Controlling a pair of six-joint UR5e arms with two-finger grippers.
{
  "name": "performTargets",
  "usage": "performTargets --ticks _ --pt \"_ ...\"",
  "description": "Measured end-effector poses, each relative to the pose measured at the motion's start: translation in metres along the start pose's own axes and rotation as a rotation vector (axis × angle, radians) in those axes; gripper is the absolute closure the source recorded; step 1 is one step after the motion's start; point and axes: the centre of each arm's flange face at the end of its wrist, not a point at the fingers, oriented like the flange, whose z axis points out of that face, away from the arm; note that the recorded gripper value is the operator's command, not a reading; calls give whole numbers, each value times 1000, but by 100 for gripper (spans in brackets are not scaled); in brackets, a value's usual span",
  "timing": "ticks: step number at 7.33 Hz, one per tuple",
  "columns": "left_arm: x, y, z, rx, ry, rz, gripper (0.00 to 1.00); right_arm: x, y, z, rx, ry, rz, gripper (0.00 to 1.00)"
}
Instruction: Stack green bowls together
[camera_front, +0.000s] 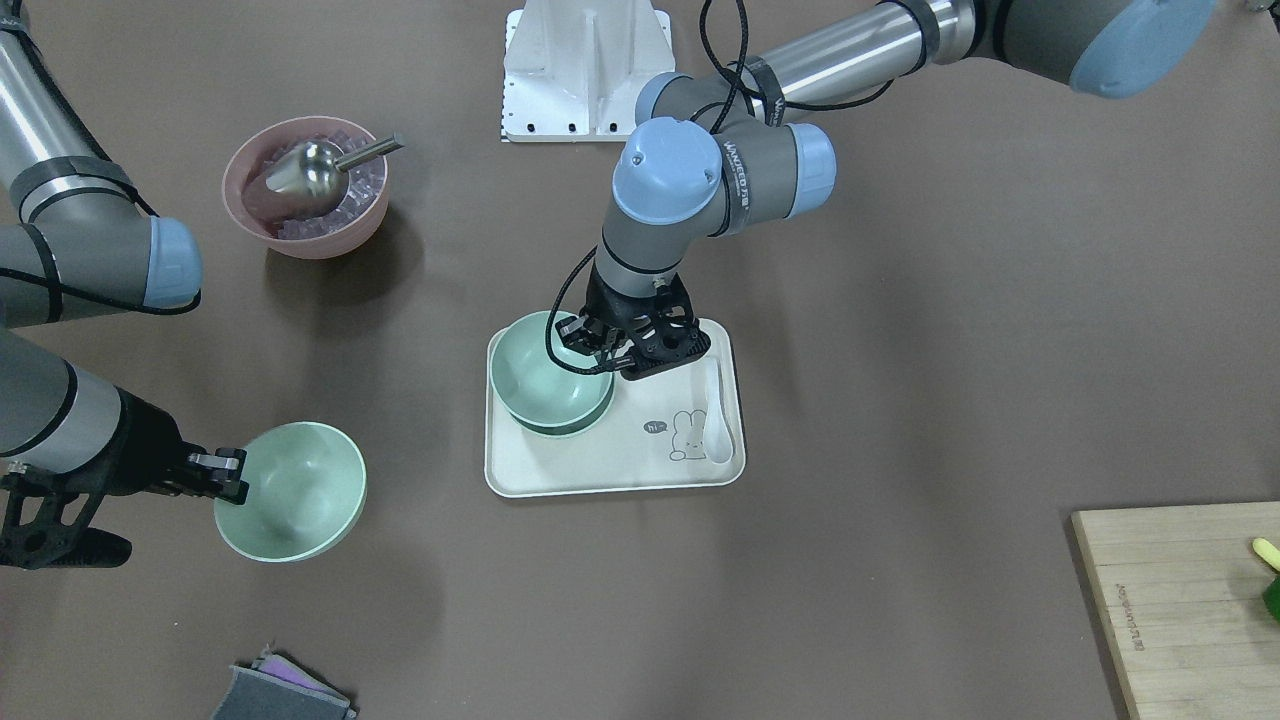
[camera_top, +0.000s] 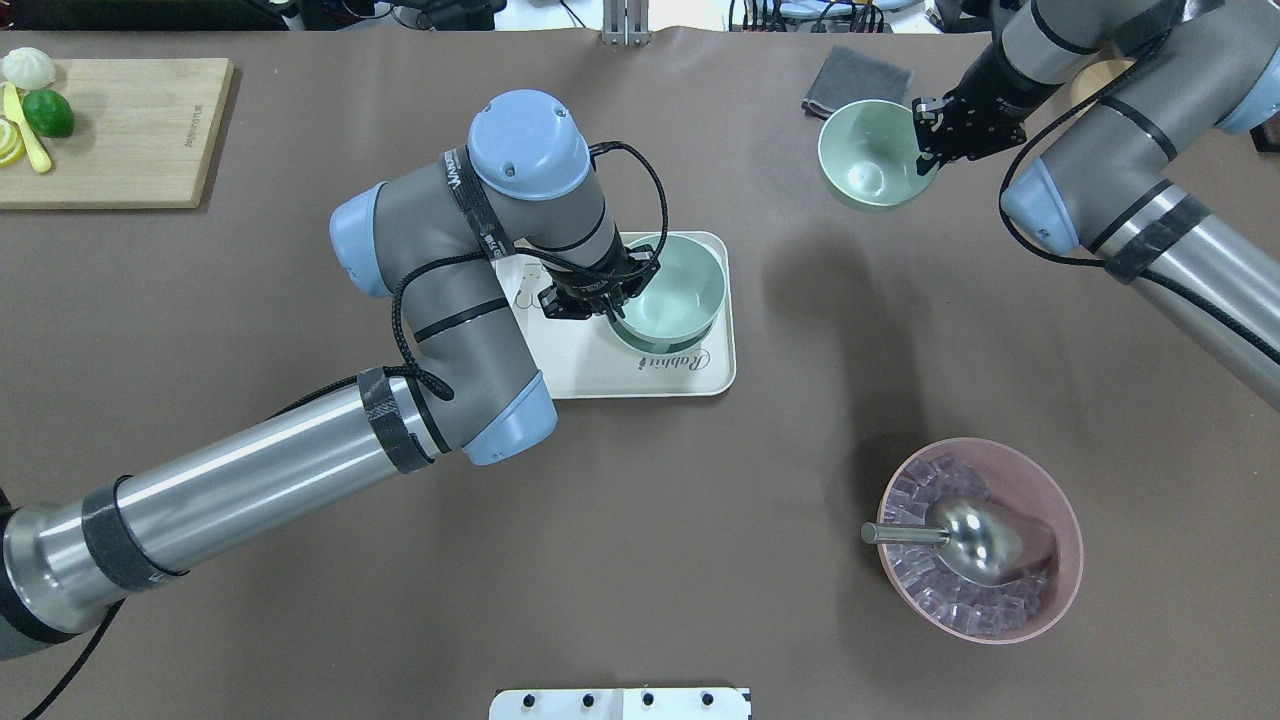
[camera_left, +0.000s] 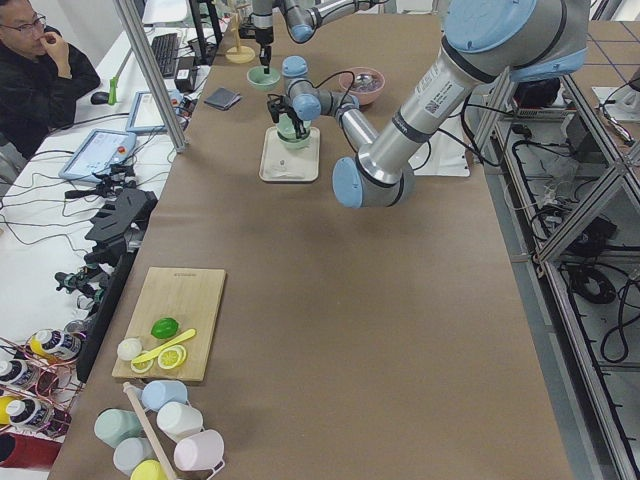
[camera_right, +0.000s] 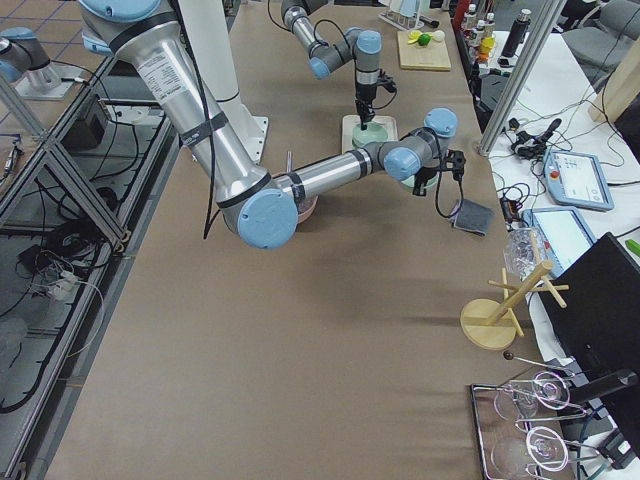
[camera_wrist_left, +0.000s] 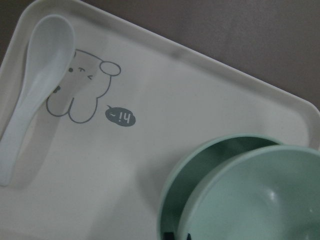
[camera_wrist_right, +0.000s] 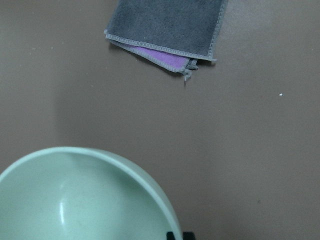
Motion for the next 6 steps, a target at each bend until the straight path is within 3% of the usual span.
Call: performTargets --ticks 3,6 --pt "1 -6 -2 67 17 15 2 -4 0 -3 4 -5 1 100" --pt "-15 -33 -45 63 19 20 2 -38 3 -17 14 -42 28 100"
